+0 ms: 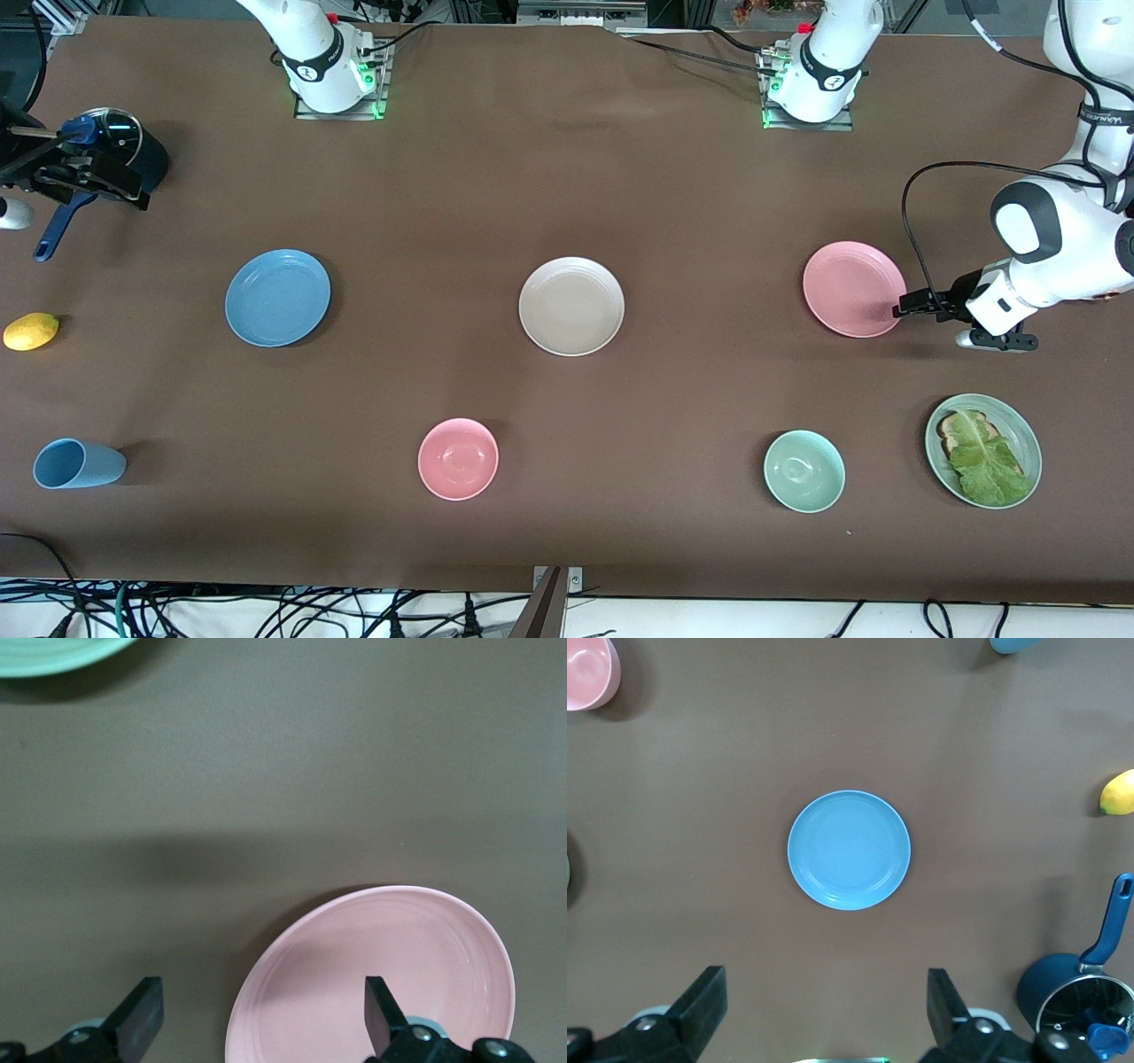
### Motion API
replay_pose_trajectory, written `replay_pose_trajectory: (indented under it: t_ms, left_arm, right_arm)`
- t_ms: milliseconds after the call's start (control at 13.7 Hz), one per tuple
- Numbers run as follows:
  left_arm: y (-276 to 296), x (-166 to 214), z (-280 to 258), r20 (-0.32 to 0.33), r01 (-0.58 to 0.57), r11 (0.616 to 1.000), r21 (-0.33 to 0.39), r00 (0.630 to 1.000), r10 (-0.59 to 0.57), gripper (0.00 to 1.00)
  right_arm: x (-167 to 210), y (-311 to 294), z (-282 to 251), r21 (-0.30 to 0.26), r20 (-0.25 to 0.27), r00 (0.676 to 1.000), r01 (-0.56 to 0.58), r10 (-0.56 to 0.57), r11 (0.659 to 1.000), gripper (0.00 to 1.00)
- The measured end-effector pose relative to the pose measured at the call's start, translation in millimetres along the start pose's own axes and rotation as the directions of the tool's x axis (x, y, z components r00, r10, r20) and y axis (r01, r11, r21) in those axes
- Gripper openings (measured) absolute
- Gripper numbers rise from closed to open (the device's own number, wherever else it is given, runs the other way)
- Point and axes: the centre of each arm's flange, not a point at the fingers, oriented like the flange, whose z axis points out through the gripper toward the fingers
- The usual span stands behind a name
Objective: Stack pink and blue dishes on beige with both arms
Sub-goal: 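Move the left gripper to the rim of the pink plate, then close the left gripper on the pink plate rim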
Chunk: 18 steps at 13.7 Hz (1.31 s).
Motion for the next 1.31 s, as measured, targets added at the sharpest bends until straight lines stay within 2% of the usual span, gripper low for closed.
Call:
replay_pose_trajectory:
  t_ms: [365,948,1312]
  left_arm:
    - [-13.5,-9.9,-2.4,-0.011,-0.094,0.995,-0.010,0.995,0.094,1.00]
    - [-4.8,-63.6,29.5,-0.054,-0.057,0.998,-0.030,0.997,0.055,1.00]
    - [-14.3,-73.6,34.2,-0.072,-0.073,0.996,-0.053,0.995,0.069,0.97]
  right_arm:
    - [0.0,0.0,0.0,0.000,0.000,1.000,0.000,0.000,1.000,1.00]
    - [0.0,0.0,0.0,0.000,0.000,1.000,0.000,0.000,1.000,1.00]
    - [0.0,0.0,0.0,0.000,0.000,1.000,0.000,0.000,1.000,1.00]
